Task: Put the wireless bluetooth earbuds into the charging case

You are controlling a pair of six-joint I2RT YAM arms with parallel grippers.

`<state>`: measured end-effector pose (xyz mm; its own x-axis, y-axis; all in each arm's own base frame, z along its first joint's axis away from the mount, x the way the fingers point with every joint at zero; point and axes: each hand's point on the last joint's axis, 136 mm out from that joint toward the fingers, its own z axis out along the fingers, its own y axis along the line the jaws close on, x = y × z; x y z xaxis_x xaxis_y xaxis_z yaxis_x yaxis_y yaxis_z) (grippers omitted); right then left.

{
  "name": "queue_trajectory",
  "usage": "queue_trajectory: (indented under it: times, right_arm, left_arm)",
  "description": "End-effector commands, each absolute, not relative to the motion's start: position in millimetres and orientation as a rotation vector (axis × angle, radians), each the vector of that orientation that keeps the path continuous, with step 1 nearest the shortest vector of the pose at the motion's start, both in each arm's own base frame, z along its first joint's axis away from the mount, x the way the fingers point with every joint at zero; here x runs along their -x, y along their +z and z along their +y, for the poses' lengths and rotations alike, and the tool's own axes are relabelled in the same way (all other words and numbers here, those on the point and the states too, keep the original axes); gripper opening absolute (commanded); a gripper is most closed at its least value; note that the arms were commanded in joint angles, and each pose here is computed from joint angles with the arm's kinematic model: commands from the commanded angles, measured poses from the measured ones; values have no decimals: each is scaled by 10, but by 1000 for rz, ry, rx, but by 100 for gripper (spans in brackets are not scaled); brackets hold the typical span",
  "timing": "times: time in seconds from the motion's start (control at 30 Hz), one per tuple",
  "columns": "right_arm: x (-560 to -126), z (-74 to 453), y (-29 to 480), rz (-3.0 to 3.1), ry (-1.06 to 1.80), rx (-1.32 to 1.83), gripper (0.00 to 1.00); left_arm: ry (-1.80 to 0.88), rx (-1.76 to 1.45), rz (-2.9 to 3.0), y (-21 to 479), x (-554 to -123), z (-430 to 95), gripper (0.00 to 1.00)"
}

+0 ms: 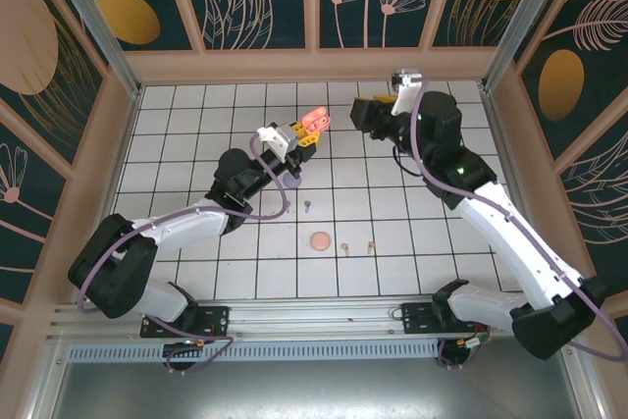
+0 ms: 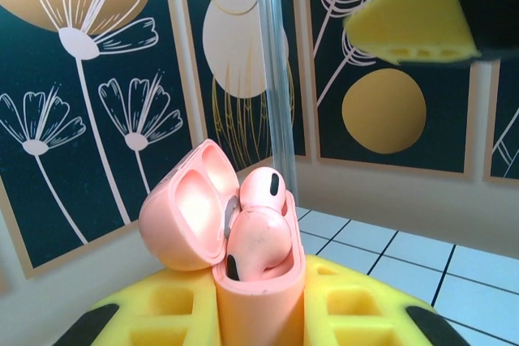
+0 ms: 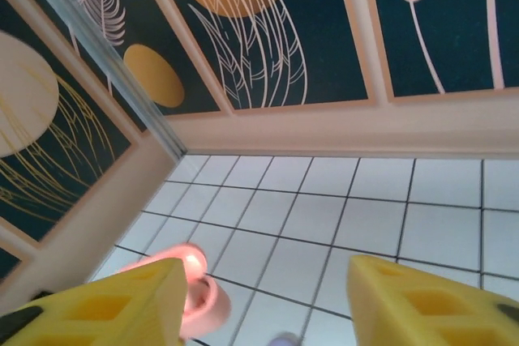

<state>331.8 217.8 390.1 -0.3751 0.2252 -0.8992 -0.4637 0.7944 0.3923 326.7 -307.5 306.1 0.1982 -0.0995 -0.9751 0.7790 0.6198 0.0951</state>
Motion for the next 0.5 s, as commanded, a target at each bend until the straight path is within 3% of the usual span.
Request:
queue_trajectory:
  times: [0.0,0.1,0.17,0.47]
  right_arm:
    - [-3393,2321,3800,1938,769,193,38]
    - [-3520,2466,3746,2017,771,225,19]
    - [-3596,2582,3704,2069,786,255,11]
    - [-3903,2956,3334,2293,765,367,6]
  left_arm:
    - [-665,-723,1204,3031,-3222,-3098,0]
    - [-660,-759,1210,2970,-3204,-3122,0]
    - [-666,-787,1210,2923,-3177,-3150,0]
    - [-705,-867,1207,2824,-3104,-3250,0]
